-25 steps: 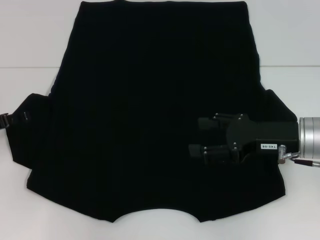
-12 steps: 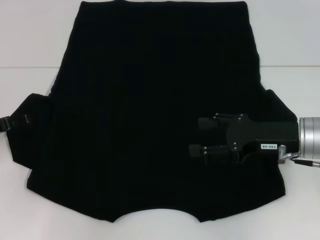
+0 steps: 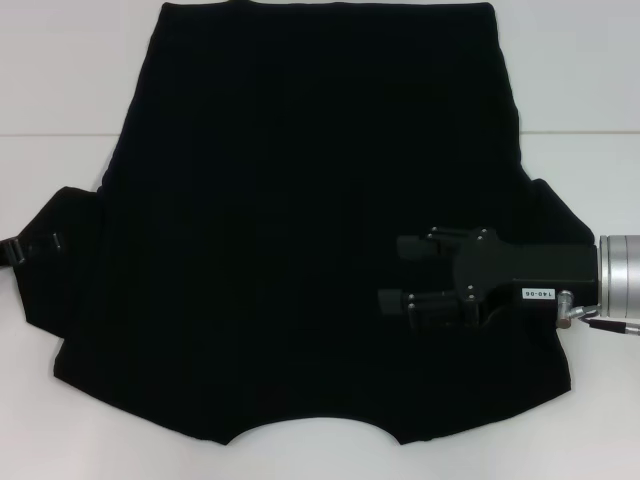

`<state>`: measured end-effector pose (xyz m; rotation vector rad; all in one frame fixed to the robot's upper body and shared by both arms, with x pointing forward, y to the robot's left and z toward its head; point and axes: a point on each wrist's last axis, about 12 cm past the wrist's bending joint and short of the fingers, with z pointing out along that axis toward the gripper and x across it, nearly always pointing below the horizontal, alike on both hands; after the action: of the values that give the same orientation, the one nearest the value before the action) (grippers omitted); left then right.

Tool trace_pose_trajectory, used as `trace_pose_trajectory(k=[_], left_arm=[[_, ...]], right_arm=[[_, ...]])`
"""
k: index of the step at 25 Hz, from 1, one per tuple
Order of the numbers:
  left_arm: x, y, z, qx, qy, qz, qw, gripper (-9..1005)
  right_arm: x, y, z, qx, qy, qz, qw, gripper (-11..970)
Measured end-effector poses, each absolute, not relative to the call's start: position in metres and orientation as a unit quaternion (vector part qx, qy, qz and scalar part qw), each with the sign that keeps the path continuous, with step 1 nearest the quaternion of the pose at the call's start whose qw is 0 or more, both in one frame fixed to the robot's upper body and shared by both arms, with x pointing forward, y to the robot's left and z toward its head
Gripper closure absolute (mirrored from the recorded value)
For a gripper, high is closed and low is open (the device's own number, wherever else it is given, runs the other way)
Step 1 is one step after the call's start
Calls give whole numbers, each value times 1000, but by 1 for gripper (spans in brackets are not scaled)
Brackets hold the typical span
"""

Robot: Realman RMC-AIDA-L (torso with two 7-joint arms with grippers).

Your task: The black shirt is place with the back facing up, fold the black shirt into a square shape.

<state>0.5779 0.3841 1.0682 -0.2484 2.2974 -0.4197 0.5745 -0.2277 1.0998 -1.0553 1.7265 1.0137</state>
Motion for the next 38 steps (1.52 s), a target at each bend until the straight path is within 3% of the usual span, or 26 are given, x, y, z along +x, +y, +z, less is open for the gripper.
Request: trace_pose_trajectory(k=[30, 38], left_arm=[[585, 375, 1071, -61, 911, -153, 378, 214], [586, 375, 1072, -59, 911, -146, 381, 524]], right_arm=[[576, -228, 1103, -424, 688, 403, 430, 77], [576, -228, 1103, -422, 686, 406, 431, 77]])
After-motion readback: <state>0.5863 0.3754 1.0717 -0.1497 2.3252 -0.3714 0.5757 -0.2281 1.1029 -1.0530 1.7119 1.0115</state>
